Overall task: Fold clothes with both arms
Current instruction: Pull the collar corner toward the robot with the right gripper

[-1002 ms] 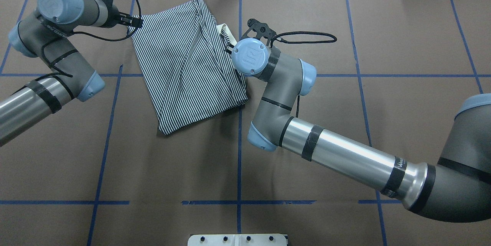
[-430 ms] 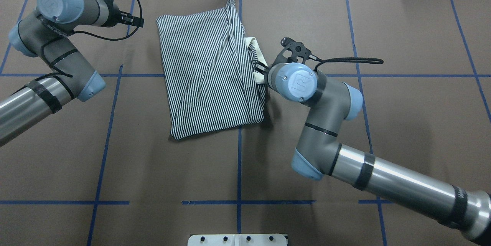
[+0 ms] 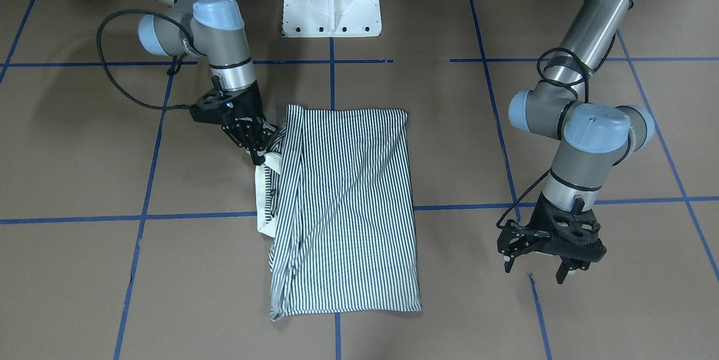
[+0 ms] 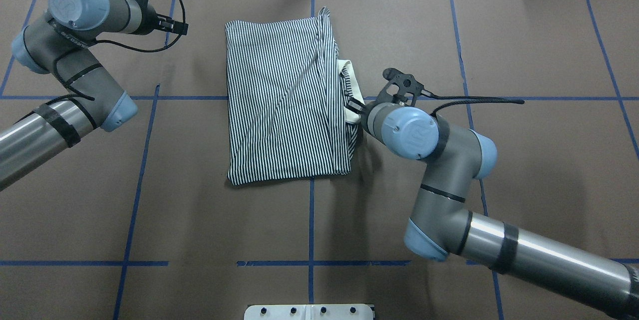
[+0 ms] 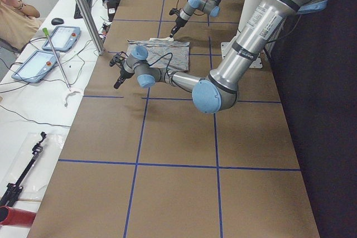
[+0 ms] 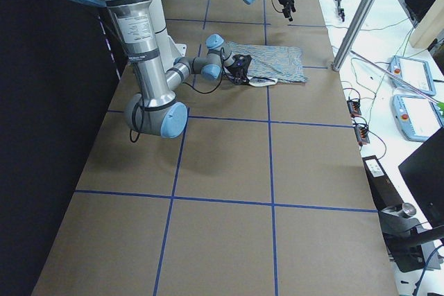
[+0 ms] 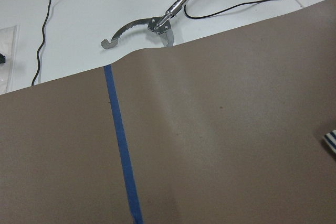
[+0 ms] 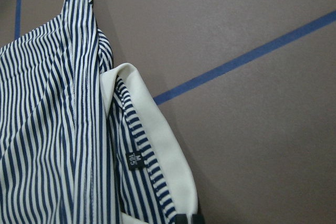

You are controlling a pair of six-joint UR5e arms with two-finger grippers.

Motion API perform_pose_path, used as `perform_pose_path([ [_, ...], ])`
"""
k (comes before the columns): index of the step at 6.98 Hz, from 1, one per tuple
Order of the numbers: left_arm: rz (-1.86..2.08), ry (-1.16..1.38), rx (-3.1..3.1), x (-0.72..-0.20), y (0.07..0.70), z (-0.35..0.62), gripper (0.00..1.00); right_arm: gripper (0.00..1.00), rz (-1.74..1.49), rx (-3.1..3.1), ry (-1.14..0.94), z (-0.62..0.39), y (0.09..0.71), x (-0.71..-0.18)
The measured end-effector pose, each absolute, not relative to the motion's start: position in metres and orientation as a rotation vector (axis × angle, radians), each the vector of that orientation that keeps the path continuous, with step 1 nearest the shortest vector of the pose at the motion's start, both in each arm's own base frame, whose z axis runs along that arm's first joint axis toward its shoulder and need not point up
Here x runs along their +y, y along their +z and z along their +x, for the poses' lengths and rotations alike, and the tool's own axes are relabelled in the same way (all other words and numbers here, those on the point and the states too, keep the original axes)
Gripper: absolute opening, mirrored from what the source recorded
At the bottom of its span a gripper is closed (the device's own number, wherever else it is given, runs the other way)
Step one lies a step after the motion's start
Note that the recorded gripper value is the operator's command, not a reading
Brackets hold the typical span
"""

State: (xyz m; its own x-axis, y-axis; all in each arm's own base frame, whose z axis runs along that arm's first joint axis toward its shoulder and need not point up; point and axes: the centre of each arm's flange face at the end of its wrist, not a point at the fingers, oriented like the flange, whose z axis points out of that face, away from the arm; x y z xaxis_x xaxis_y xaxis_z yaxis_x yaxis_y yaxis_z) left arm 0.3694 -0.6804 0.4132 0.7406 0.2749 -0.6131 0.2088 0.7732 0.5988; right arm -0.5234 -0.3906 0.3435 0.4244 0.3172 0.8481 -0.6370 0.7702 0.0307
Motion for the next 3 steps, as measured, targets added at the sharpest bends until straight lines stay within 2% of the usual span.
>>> perform_pose_path([
  [1, 0.703, 0.04, 0.753, -0.6803, 0.4128, 0.3696, 1.0, 0.99, 0.382, -0.956, 0.607, -0.5198, 0.3494, -0.3806],
  [3, 0.706, 0.041, 0.755, -0.6798, 0.4108, 0.3705, 1.0, 1.0, 0.402, -0.931, 0.549, -0.5201, 0.3509, -0.373],
])
